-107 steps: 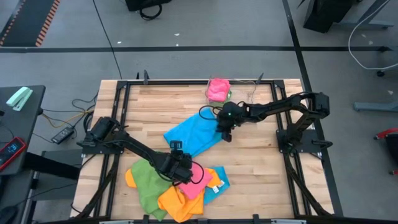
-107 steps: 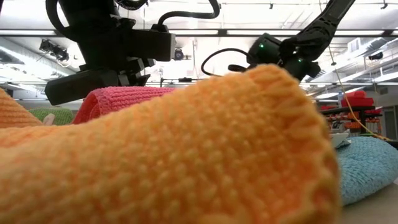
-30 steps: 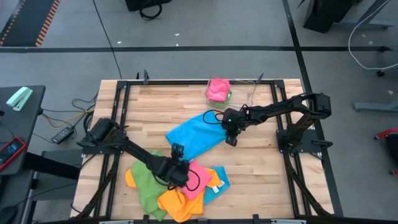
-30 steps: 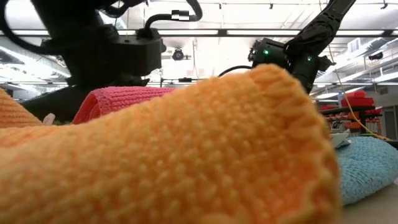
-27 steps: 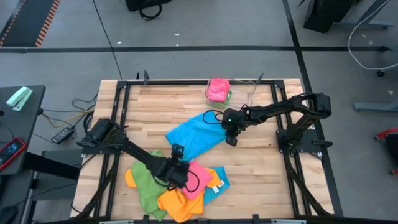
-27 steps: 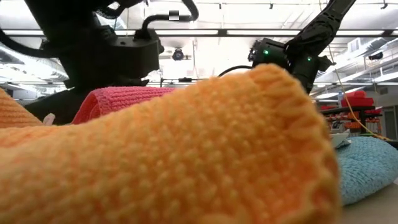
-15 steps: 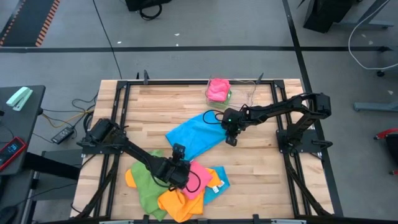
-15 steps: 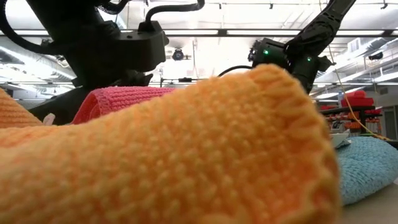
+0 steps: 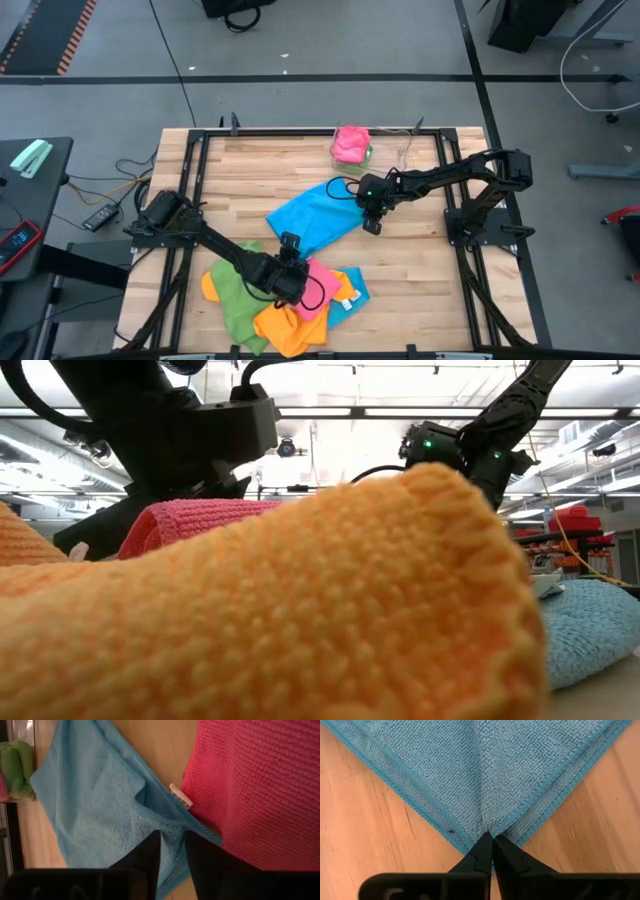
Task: Fold microfiber towels
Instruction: Fold the top blue towel
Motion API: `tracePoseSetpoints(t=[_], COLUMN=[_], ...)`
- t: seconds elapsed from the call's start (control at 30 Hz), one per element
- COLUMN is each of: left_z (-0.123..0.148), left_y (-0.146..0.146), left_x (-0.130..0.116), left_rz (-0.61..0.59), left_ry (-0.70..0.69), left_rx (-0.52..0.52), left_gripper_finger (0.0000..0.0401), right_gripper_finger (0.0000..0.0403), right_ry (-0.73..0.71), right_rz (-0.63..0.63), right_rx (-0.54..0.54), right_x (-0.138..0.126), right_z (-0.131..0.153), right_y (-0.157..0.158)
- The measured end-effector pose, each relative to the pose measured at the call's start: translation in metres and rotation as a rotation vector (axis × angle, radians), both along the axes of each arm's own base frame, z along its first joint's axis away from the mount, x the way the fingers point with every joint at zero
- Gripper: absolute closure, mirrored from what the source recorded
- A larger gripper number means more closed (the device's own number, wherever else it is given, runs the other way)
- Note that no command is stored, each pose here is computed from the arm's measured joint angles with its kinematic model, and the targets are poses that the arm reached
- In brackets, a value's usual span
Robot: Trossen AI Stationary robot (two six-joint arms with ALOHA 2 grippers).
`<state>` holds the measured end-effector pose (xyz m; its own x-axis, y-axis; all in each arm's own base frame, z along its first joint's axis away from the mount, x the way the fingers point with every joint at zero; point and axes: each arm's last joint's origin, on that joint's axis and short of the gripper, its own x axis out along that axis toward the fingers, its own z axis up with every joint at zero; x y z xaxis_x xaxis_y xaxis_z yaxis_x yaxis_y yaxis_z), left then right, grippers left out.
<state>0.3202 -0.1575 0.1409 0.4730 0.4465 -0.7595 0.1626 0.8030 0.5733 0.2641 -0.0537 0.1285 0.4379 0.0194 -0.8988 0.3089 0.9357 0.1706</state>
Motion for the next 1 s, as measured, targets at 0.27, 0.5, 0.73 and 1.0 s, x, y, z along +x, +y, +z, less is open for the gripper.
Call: tracePoseSetpoints(t=[0.27, 0.5, 0.73, 1.0], left_z=[0.0, 0.011, 0.033, 0.024], left_y=[0.002, -0.003, -0.008, -0.007], left_x=[0.001, 0.003, 0.004, 0.001], left_rz=[0.022, 0.01, -0.017, 0.018], left_ry=[-0.009, -0.043, -0.073, -0.064], left_rx=[-0.009, -0.029, -0.182, -0.239], left_gripper_finger=[0.0391, 0.0394, 0.0396, 0.0391], right_gripper_finger=[0.0383, 0.0383, 0.0383, 0.0383], right_ry=[0.0, 0.0, -0.002, -0.006], right_rz=[0.0, -0.004, -0.007, -0.007], right_rx=[0.0, 0.002, 0.003, 0.001], right_x=[0.0, 0.0, 0.0, 0.001], right_z=[0.0, 0.0, 0.0, 0.0], right_y=[0.0, 0.0, 0.0, 0.0])
